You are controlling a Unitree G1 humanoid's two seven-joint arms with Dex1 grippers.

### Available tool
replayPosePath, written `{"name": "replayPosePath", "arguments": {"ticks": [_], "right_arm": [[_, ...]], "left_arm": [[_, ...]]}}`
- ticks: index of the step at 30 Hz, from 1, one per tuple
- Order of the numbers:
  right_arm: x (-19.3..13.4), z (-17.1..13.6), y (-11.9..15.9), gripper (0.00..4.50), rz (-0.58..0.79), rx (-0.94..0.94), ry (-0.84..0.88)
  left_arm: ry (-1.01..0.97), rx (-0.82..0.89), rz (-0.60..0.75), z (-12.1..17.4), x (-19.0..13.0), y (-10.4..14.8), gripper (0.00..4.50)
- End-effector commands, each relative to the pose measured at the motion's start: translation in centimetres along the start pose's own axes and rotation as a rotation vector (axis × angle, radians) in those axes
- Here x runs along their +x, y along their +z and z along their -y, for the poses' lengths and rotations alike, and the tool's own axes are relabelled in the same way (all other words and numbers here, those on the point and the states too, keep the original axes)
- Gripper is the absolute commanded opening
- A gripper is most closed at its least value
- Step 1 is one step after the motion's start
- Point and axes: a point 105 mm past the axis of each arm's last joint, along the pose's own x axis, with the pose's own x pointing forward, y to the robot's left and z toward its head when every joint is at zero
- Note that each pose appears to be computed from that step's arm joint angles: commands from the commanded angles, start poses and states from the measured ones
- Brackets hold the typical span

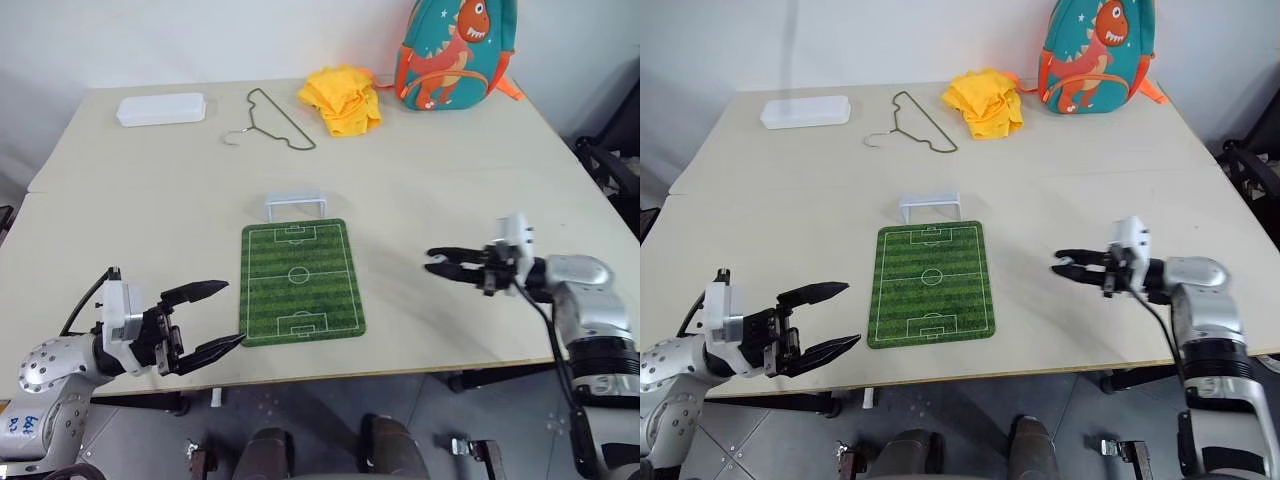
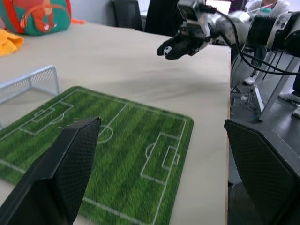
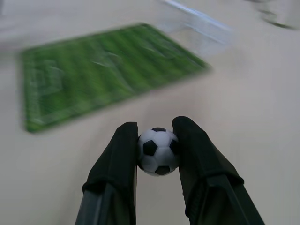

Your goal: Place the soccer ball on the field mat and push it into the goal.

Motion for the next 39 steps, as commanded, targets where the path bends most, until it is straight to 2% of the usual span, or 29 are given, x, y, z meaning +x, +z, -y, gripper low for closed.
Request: {"name": "replayPosePath", "arguments": {"ticks": [1,4,11,20,37,39], "right_arm": [[6.5,-3.7,2.3,0.85,0.021,-0.071,0.212],[10.3,-6.2,2.8,0.85,0.036,-0.089,0.304],[14.2,-8.1,1.0,0.85,-0.010,-0.117,0.336],[14.5,-6.8,0.0,0.85,-0.032,-0.121,0.306],[15.1,-6.3,-1.0,0.85,-0.055,-0.074,0.284],[15.1,-6.3,-1.0,1.58,-0.052,-0.070,0.281]], "left_arm": [[0.046,0.007,-0.054,0.4,-1.9,-1.0,4.50],[0.075,-0.023,-0.074,1.0,-2.6,-1.7,4.50],[0.097,-0.033,-0.075,2.2,-2.5,-1.8,4.50],[0.106,-0.020,-0.061,2.8,-2.2,-1.1,4.50],[0.106,-0.009,-0.043,2.5,-1.6,-0.5,4.50],[0.107,-0.008,-0.043,2.4,-1.6,-0.4,4.50]]}}
